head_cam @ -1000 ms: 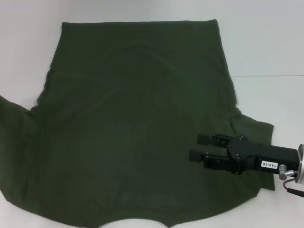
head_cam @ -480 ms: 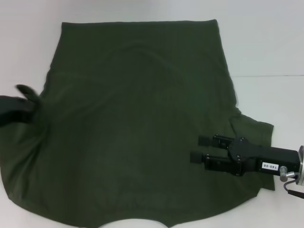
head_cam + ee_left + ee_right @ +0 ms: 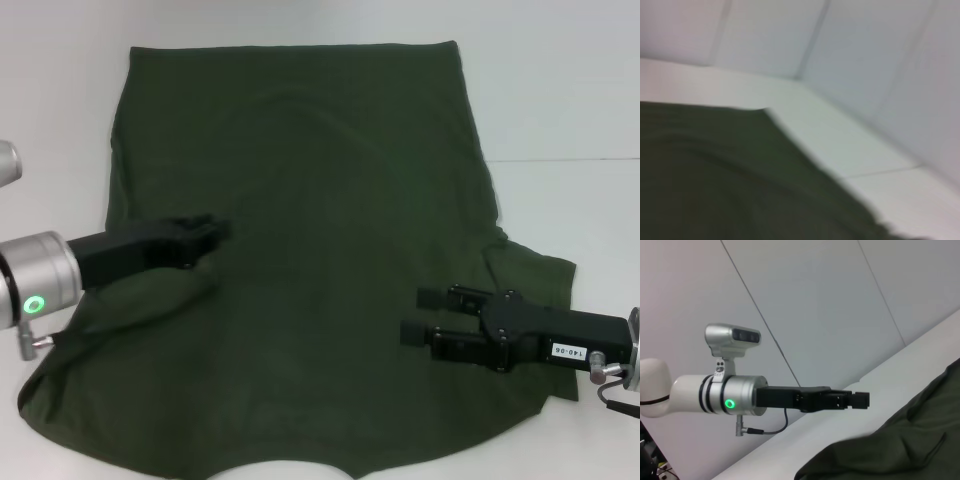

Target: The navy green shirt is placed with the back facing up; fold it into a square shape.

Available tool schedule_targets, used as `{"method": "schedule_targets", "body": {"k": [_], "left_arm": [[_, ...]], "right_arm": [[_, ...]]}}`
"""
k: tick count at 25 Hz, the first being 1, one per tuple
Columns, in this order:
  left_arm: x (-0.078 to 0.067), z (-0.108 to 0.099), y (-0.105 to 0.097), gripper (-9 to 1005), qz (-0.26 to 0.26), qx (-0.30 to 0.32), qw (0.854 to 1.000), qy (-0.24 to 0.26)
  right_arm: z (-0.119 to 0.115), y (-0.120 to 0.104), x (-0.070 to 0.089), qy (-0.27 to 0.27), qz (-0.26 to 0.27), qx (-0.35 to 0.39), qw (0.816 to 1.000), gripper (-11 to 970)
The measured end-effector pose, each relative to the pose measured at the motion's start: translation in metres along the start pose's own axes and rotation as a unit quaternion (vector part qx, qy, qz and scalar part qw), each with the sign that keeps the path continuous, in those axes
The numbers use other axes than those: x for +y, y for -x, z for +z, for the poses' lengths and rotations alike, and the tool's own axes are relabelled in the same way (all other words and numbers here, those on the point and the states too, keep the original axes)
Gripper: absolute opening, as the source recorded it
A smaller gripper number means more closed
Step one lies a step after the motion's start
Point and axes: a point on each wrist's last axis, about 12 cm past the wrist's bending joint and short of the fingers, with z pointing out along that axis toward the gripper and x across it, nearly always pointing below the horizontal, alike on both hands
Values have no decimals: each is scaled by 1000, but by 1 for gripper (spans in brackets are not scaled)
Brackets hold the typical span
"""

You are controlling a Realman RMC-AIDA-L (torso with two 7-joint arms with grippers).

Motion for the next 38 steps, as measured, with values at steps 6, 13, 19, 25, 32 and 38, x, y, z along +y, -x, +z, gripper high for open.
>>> {"method": "schedule_targets", "body": {"k": [6, 13, 19, 25, 32, 38], "left_arm": [[-11, 6, 0, 331, -25, -24, 998, -53], [-9, 6, -4, 478, -25, -23, 998, -51], [-17, 14, -6, 682, 2, 0, 997, -74], [3, 6, -11, 865, 7, 13, 1000, -6], [33, -22, -26, 864, -8, 27, 996, 80], [47, -39, -37, 864, -29, 41, 992, 118]], "right_arm": [[-1, 3, -1, -1, -5, 1, 1000, 817], [-5, 5, -3, -6, 5, -2, 1000, 817], [-15, 9, -7, -17, 25, -2, 1000, 817], [-25, 11, -11, -25, 38, 4, 999, 817], [-26, 14, -12, -27, 46, 4, 999, 817], [-24, 15, -13, -30, 47, 4, 998, 817]]}}
